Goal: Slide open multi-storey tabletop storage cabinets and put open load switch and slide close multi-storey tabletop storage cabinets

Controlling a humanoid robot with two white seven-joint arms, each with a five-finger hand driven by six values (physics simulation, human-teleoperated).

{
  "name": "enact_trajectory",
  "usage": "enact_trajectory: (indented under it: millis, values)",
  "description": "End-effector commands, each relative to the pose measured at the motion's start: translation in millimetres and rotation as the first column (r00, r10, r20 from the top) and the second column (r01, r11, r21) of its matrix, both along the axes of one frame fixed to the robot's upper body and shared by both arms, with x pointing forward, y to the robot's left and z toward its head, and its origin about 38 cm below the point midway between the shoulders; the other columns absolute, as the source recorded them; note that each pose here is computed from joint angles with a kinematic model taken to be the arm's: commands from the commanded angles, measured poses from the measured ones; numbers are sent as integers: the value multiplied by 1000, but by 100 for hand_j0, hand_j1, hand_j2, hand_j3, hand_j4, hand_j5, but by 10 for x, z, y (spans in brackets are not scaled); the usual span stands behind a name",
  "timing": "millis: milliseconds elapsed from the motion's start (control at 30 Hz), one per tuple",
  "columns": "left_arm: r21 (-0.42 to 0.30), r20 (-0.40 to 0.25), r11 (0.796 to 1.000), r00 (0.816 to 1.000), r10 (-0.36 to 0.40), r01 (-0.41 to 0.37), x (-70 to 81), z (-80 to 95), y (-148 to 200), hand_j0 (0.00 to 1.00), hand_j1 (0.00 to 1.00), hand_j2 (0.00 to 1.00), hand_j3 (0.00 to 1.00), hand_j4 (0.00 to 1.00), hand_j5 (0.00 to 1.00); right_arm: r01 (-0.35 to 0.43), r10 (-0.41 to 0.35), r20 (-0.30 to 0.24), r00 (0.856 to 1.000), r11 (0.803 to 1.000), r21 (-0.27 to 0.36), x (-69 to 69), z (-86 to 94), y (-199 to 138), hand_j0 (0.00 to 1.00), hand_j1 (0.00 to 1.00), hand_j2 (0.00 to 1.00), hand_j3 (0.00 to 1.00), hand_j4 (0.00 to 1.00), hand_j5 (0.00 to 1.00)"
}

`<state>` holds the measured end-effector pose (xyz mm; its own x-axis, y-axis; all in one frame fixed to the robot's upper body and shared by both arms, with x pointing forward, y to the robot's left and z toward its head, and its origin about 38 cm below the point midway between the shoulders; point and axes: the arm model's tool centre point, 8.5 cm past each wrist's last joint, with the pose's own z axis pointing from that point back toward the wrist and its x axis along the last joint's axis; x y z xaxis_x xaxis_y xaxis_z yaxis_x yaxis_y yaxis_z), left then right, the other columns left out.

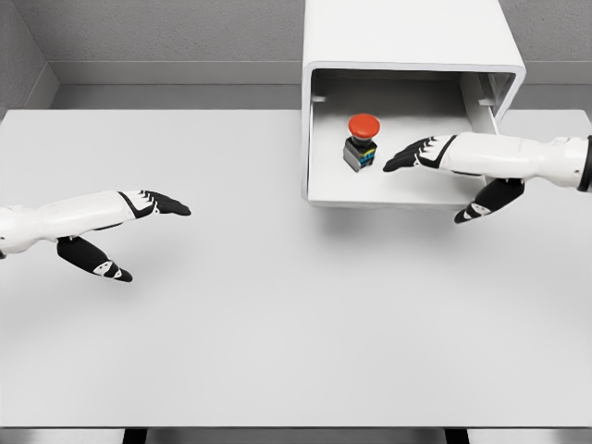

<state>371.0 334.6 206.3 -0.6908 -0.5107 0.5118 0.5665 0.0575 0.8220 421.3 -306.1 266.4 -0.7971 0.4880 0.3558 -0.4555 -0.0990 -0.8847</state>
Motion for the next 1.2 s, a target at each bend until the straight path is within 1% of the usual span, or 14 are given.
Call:
enact_trajectory:
  millis: [0, 67, 233, 333, 533, 700, 733, 833, 900, 1100, 1167]
  values:
    - [-6, -3, 1000, 1000, 4, -4, 2, 7, 4, 100, 100, 100, 100, 100, 100, 7, -7, -8, 1000, 1000, 12, 27, -16, 5, 100, 100, 100, 100, 100, 100]
    - [-6, -3, 1000, 1000, 4, -4, 2, 7, 4, 100, 100, 100, 100, 100, 100, 14, -14, -11, 1000, 1000, 17, 56, -34, 6, 100, 100, 100, 100, 100, 100]
    - [-5, -4, 1000, 1000, 3, -3, 1, 6, 4, 100, 100, 100, 100, 100, 100, 19, -18, -19, 1000, 1000, 11, 77, -55, -7, 100, 100, 100, 100, 100, 100]
    - [-7, -4, 1000, 1000, 2, -2, 0, 9, 0, 100, 100, 100, 100, 100, 100, 29, -28, -26, 999, 999, 16, 121, -90, -6, 100, 100, 100, 100, 100, 100]
    - [-6, -4, 1000, 1000, 1, -1, -1, 8, -1, 100, 100, 100, 100, 100, 100, 33, -32, -19, 999, 999, 21, 163, -53, 0, 100, 100, 100, 100, 100, 100]
    - [-6, -4, 1000, 1000, 1, -1, -1, 8, -1, 100, 100, 100, 100, 100, 100, 37, -37, -29, 999, 999, 18, 195, -89, 2, 100, 100, 100, 100, 100, 100]
    - [-6, -4, 1000, 1000, 1, -1, -1, 8, -1, 100, 100, 100, 100, 100, 100, 45, -45, -24, 999, 999, 19, 221, -60, -17, 100, 100, 100, 100, 100, 100]
    - [-5, -5, 1000, 1000, 2, -2, 1, 6, 4, 100, 100, 100, 100, 100, 100, 53, -52, -28, 998, 998, 27, 268, -82, -1, 100, 100, 100, 100, 100, 100]
    - [-5, -5, 1000, 1000, 2, -2, 1, 6, 4, 100, 100, 100, 100, 100, 100, 53, -52, -32, 998, 998, 32, 283, -98, 17, 100, 100, 100, 100, 100, 100]
    - [-6, -4, 1000, 1000, 1, -1, -1, 8, -1, 100, 100, 100, 100, 100, 100, 68, -67, -27, 997, 997, 36, 340, -75, -3, 100, 100, 100, 100, 100, 100]
    - [-6, -4, 1000, 1000, 1, -1, -1, 8, -1, 100, 100, 100, 100, 100, 100, 81, -79, -33, 996, 996, 39, 370, -97, -24, 100, 100, 100, 100, 100, 100]
